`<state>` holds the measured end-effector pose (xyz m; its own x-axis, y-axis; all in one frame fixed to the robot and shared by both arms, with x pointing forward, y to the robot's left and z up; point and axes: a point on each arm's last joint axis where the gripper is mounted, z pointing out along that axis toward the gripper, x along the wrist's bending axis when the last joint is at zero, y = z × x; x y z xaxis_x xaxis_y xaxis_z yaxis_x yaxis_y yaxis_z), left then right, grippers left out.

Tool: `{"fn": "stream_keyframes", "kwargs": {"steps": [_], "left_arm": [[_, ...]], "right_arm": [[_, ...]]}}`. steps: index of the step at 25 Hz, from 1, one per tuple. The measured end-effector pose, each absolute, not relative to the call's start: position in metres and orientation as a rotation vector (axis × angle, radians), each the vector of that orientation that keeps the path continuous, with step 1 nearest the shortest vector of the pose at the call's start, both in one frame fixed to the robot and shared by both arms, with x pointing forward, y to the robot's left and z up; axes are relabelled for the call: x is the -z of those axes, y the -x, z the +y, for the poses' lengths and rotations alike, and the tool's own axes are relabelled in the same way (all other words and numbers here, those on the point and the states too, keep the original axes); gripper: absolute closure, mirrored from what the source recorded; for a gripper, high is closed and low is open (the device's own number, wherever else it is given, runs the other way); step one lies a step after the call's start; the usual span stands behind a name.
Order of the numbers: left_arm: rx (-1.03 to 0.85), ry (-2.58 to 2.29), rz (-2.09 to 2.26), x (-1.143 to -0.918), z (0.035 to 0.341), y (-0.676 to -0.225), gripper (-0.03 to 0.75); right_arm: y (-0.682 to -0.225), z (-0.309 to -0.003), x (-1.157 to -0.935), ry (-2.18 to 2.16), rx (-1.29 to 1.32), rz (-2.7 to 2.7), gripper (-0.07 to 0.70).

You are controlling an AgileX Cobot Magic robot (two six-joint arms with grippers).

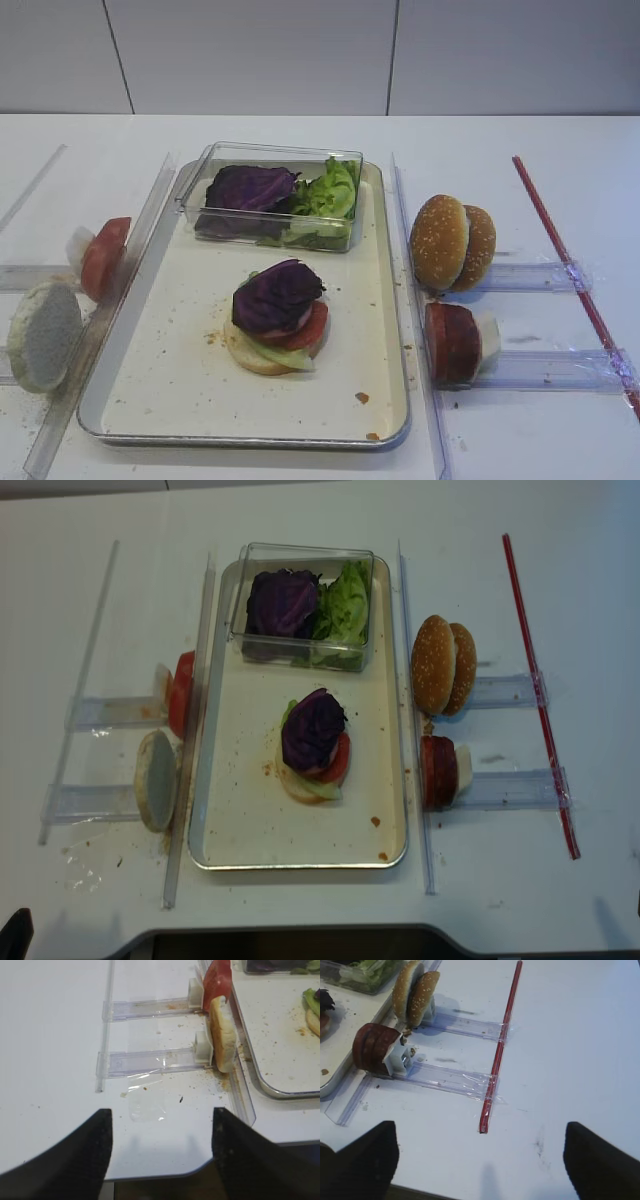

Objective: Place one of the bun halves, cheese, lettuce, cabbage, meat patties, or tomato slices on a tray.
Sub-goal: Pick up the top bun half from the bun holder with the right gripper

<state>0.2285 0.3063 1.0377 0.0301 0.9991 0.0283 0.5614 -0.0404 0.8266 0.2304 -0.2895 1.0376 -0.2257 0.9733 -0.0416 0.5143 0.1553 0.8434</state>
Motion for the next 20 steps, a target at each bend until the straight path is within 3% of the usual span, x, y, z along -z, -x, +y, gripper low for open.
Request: {"fn": "stream_keyframes", "kwargs": {"steps": [13, 20], "left_arm": [[-0.877, -1.673, 1.6, -1.038, 0.306, -0.229, 0.302], [-0.877, -1.673, 1.6, -1.038, 0.306, -0.229, 0.302]], "right_arm": [[-0.237, -0.289, -1.039, -1.515, -0.966, 1.827, -0.037], [-0.266, -0.284, -1.074, -1.666, -0.94, 1.885, -0.037]]}}
